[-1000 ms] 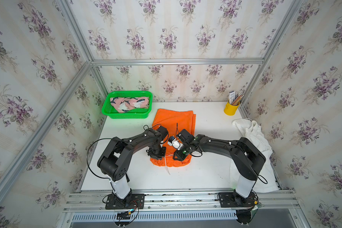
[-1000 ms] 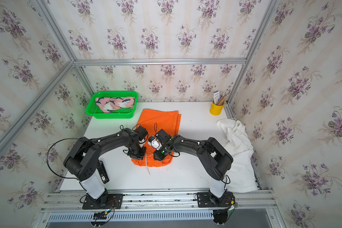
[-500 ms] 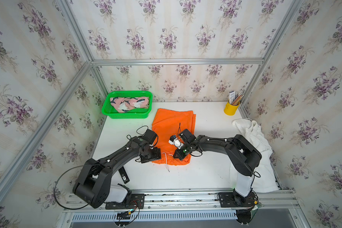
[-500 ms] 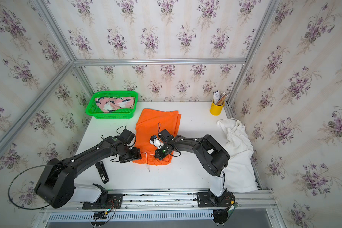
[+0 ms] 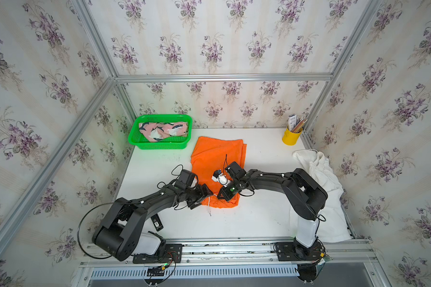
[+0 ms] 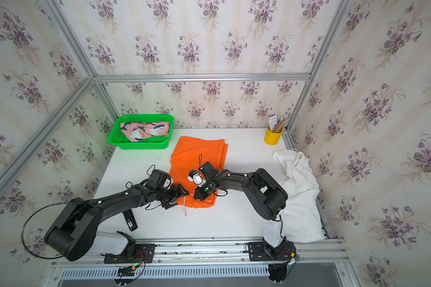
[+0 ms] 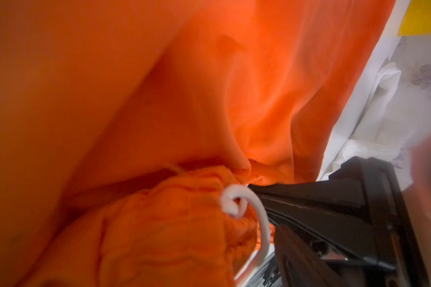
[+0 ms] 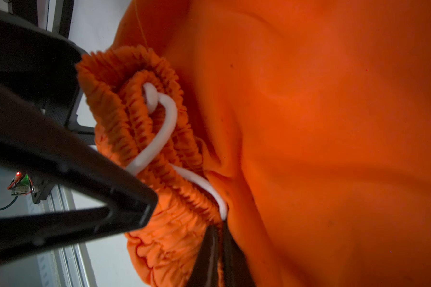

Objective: Roll up the shorts
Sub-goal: Roll the shorts at the center of the board.

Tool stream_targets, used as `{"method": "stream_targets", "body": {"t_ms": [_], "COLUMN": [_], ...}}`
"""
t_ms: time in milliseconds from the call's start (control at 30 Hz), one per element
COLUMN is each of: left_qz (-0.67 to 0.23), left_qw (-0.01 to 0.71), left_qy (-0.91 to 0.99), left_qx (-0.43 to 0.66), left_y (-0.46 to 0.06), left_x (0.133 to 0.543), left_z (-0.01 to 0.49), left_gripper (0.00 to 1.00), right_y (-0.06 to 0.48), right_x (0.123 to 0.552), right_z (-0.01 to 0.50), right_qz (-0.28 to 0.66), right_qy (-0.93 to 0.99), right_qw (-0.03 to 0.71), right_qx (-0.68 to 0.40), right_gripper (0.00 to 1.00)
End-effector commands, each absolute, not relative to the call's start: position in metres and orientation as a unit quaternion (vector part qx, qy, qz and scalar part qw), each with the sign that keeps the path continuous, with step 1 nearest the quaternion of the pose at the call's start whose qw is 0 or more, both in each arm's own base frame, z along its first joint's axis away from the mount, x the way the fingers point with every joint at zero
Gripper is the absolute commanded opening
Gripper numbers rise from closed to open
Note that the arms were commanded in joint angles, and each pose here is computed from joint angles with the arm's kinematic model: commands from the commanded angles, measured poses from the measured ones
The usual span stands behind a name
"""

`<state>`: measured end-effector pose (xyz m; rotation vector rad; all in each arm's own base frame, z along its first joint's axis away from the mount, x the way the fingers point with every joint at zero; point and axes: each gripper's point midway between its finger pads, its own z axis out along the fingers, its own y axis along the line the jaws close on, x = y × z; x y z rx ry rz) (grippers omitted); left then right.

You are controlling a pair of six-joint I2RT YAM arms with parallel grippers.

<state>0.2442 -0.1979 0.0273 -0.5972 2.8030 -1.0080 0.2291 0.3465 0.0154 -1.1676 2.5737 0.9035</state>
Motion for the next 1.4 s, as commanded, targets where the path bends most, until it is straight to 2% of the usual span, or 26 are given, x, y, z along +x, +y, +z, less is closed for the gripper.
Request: {"method": "stream_targets", "body": {"t_ms": [0, 100, 333, 467, 500, 567, 600, 700, 867, 967, 1167, 1200, 1267, 1367], "left_qz": [-0.245, -0.210, -0.164, -0.153, -0.158, -0.164, -0.168, -0.179, -0.194, -0.217, -0.247, -0.250, -0.257, -0.267], "left_qw": [0.047, 0.055, 0.077, 0.084, 0.085, 0.078, 0.072, 0.064, 0.074, 0.065, 0.047, 0.046, 0.045, 0.038], "left_qy": [0.939, 0.948, 0.959, 0.963, 0.964, 0.965, 0.965, 0.964, 0.960, 0.956, 0.949, 0.948, 0.946, 0.943], "left_qx": [-0.236, -0.233, -0.218, -0.204, -0.198, -0.190, -0.187, -0.187, -0.188, -0.187, -0.192, -0.193, -0.194, -0.196], "left_y": [-0.167, -0.156, -0.137, -0.135, -0.137, -0.141, -0.144, -0.149, -0.151, -0.159, -0.169, -0.169, -0.171, -0.175], "left_x": [0.233, 0.233, 0.235, 0.237, 0.239, 0.240, 0.240, 0.239, 0.238, 0.238, 0.232, 0.232, 0.231, 0.230], "left_z": [-0.003, -0.004, 0.005, 0.009, 0.010, 0.011, 0.013, 0.020, 0.039, 0.046, 0.051, 0.052, 0.055, 0.057], "left_gripper": [0.76, 0.65, 0.60, 0.45, 0.38, 0.29, 0.28, 0.26, 0.27, 0.27, 0.27, 0.28, 0.28, 0.28], "right_y": [0.304, 0.307, 0.308, 0.308, 0.309, 0.310, 0.311, 0.315, 0.334, 0.348, 0.376, 0.380, 0.386, 0.396], "right_x": [0.218, 0.219, 0.219, 0.222, 0.223, 0.232, 0.238, 0.248, 0.233, 0.210, 0.188, 0.185, 0.181, 0.173], "right_z": [-0.011, -0.004, 0.003, 0.005, 0.007, 0.015, 0.025, 0.058, 0.102, 0.103, 0.104, 0.103, 0.094, 0.084], "right_qz": [0.216, 0.225, 0.232, 0.229, 0.226, 0.216, 0.212, 0.202, 0.190, 0.150, 0.096, 0.090, 0.076, 0.055], "right_qy": [0.897, 0.894, 0.888, 0.889, 0.889, 0.890, 0.889, 0.871, 0.797, 0.738, 0.657, 0.641, 0.622, 0.587], "right_qw": [0.040, 0.050, 0.059, 0.065, 0.070, 0.097, 0.118, 0.198, 0.317, 0.371, 0.462, 0.476, 0.485, 0.504], "right_qx": [-0.383, -0.383, -0.392, -0.391, -0.392, -0.389, -0.387, -0.402, -0.477, -0.544, -0.588, -0.595, -0.610, -0.631], "right_gripper": [0.01, 0.04, 0.09, 0.12, 0.13, 0.19, 0.25, 0.41, 0.56, 0.60, 0.71, 0.81, 0.90, 0.89]}}
